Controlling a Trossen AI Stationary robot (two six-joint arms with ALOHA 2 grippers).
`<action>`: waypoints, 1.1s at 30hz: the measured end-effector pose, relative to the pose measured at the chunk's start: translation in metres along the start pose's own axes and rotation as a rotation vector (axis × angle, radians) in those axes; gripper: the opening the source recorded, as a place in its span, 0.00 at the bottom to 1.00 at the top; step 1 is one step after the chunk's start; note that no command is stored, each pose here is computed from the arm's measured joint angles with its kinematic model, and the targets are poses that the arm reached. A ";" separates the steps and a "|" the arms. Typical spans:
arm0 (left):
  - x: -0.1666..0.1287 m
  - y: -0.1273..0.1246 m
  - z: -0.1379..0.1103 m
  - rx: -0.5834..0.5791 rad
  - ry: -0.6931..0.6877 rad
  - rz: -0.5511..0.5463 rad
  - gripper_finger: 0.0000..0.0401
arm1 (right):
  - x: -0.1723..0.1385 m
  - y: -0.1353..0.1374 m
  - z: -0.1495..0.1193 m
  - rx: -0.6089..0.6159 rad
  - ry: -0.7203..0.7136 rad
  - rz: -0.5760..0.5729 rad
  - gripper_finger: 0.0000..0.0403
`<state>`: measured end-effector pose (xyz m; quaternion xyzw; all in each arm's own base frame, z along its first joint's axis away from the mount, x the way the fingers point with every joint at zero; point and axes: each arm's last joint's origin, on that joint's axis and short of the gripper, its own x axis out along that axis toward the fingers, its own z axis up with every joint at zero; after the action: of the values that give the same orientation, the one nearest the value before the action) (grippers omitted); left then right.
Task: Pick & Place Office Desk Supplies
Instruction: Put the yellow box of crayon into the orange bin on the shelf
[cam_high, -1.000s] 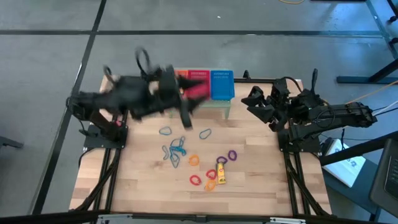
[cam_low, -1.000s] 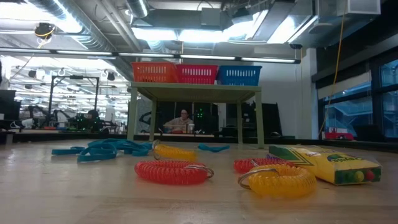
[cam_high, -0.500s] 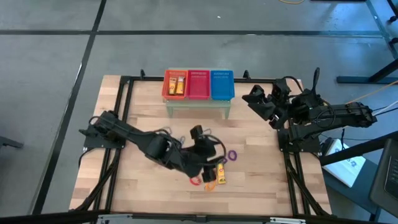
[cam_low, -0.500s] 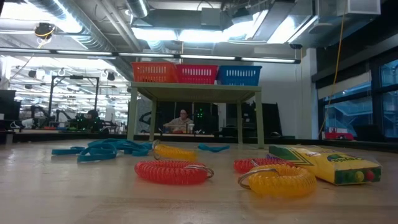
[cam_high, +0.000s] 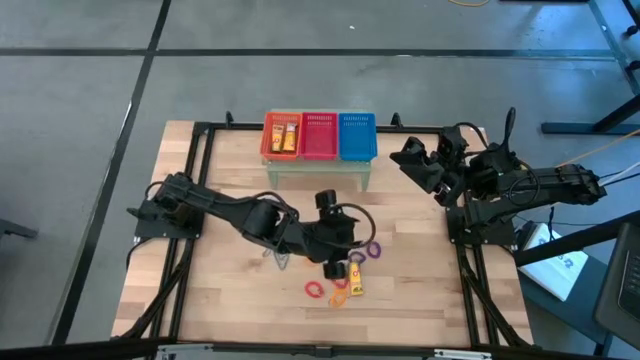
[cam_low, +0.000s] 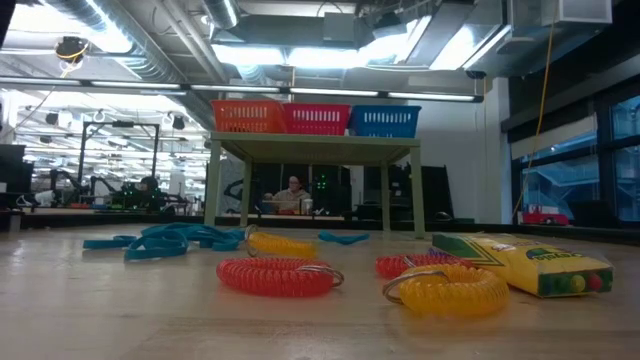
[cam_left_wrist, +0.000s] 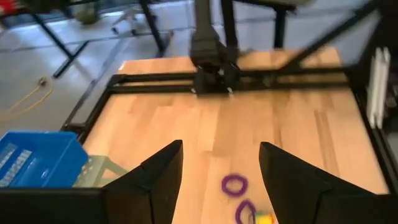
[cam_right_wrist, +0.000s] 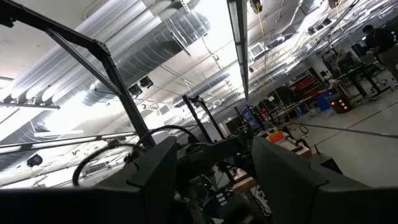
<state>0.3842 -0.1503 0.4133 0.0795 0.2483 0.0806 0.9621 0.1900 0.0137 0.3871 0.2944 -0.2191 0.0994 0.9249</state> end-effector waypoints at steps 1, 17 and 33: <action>0.001 0.001 -0.001 0.020 0.009 -0.007 0.53 | 0.000 0.000 0.000 0.000 0.000 0.000 0.53; 0.046 0.003 -0.034 0.317 0.263 -0.127 0.55 | 0.000 0.000 0.000 -0.004 0.001 0.000 0.53; 0.141 -0.036 -0.095 0.645 0.381 -0.369 0.72 | 0.000 -0.001 -0.001 0.003 0.011 -0.008 0.53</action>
<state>0.4639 -0.1472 0.2585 0.3143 0.4445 -0.1620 0.8231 0.1907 0.0138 0.3859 0.2961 -0.2126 0.0977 0.9261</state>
